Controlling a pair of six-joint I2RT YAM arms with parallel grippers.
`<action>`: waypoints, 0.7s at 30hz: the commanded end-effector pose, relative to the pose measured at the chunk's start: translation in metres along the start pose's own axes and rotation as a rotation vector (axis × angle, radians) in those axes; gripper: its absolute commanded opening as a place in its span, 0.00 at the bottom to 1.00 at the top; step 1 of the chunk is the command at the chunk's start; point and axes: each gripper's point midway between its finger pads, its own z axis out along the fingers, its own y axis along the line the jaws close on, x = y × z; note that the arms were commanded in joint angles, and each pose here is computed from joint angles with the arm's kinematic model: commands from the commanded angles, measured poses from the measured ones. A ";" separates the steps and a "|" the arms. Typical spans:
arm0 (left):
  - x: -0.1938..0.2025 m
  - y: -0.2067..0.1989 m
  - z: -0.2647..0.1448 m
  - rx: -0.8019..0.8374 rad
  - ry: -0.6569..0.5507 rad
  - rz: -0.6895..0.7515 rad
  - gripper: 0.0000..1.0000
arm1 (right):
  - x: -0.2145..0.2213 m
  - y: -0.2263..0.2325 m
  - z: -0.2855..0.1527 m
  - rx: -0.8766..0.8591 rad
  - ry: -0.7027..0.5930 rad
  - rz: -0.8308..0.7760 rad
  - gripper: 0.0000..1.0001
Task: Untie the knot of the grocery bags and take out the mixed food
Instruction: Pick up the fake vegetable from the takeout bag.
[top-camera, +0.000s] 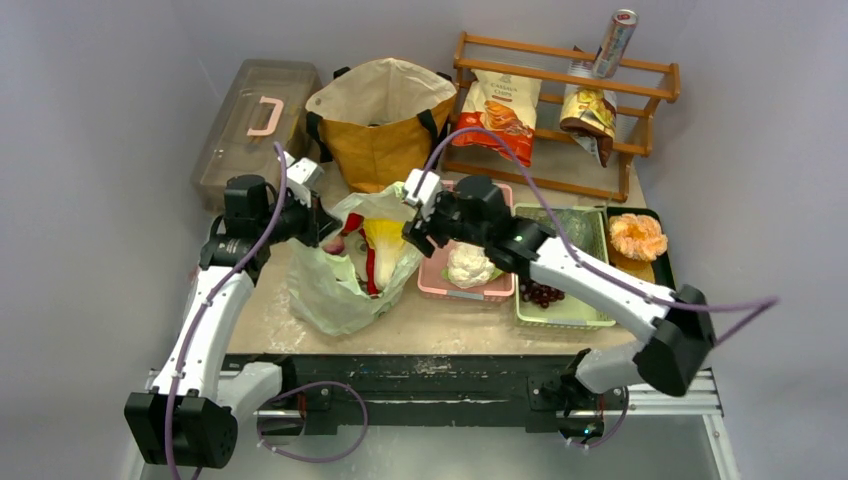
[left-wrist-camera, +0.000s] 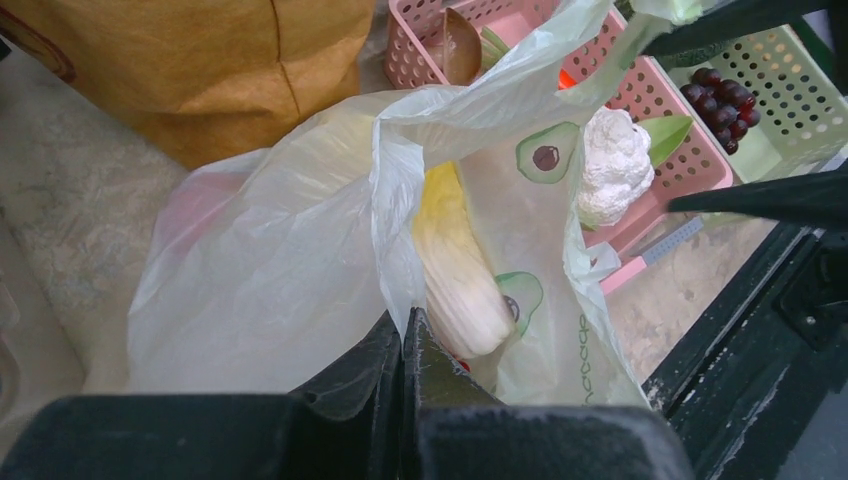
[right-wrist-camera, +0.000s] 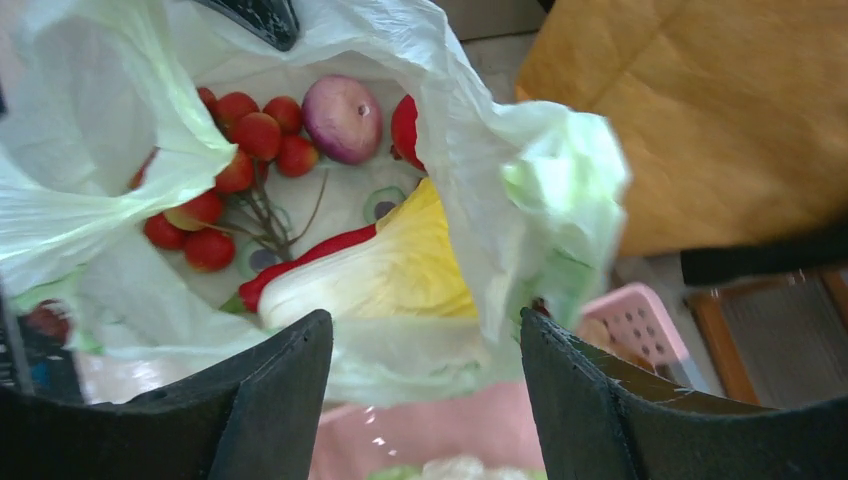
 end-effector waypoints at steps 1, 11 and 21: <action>-0.010 -0.012 -0.003 0.031 -0.050 -0.050 0.00 | -0.020 0.001 0.051 -0.050 -0.154 -0.286 0.67; -0.003 -0.014 -0.007 0.023 -0.035 -0.064 0.00 | 0.032 0.031 0.095 -0.192 -0.154 -0.766 0.82; -0.004 -0.016 -0.001 0.061 -0.015 -0.084 0.00 | 0.070 0.082 0.087 -0.676 -0.139 -1.150 0.93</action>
